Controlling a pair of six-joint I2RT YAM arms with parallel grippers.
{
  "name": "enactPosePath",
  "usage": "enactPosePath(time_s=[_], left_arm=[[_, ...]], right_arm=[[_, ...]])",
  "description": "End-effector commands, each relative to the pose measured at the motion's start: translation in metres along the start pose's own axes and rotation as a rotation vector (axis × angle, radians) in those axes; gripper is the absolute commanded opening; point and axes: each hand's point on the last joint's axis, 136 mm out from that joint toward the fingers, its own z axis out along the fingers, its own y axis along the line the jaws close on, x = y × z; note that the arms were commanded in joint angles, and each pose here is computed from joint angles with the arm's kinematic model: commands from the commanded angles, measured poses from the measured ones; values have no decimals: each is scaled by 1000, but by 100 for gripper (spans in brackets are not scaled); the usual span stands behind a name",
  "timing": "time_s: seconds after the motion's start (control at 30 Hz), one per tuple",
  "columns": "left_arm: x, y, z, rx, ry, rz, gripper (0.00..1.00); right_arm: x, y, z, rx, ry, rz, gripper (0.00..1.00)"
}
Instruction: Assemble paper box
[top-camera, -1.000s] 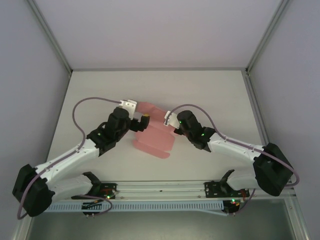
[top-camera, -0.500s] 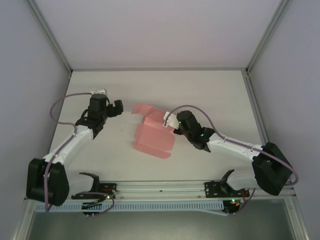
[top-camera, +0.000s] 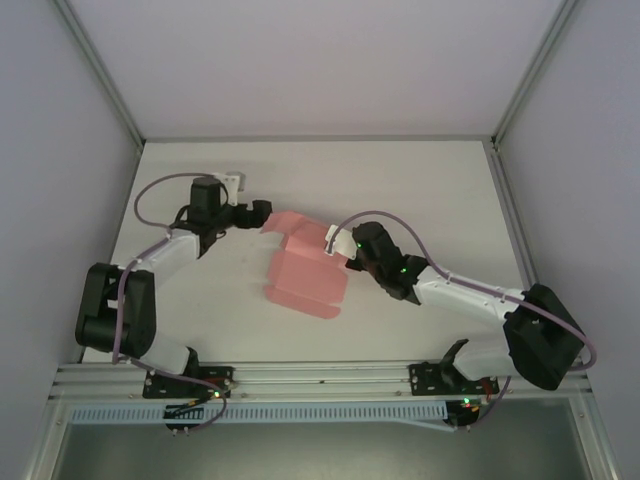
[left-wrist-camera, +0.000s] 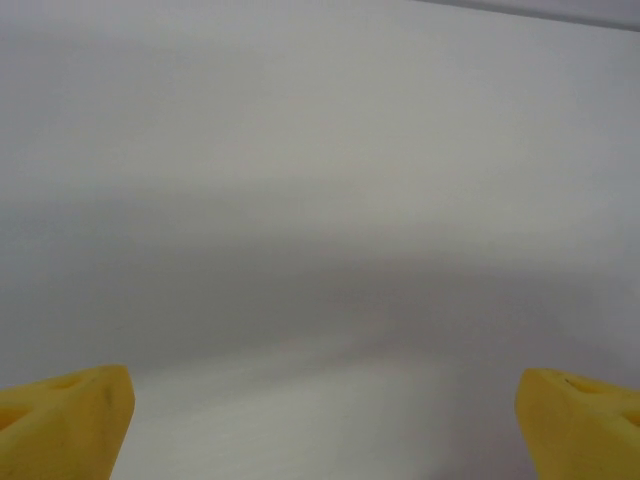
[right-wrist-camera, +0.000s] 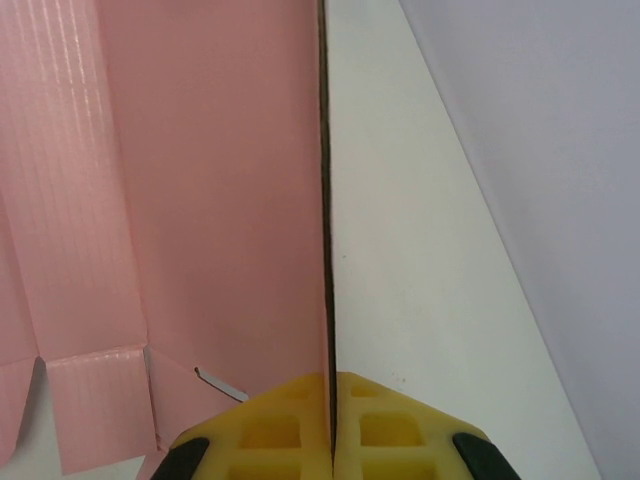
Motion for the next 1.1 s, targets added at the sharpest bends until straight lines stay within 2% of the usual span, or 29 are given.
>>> enactPosePath(time_s=[0.0,0.13,0.27,0.5,0.63,0.77,0.9,1.07], left_arm=[[3,-49,-8,230,-38,144,93],[14,-69,-20,307,-46,210,84],[25,-78,-27,328,-19,235,72],[47,-101,-35,411,19,285,58],[58,-111,-29,444,51,313,55],[65,-111,-20,440,74,297,47],[81,-103,-18,399,43,273,47],[100,-104,-15,410,54,263,46]], right_arm=[[-6,1,3,-8,-9,-4,0],[-6,2,6,-11,2,-7,0],[-8,1,6,-3,-7,2,0],[-6,2,9,-13,14,4,0],[-8,3,9,-20,0,10,0],[-5,3,10,-8,14,-15,0],[1,-1,10,36,53,-73,0],[4,-1,9,53,78,-147,0]])
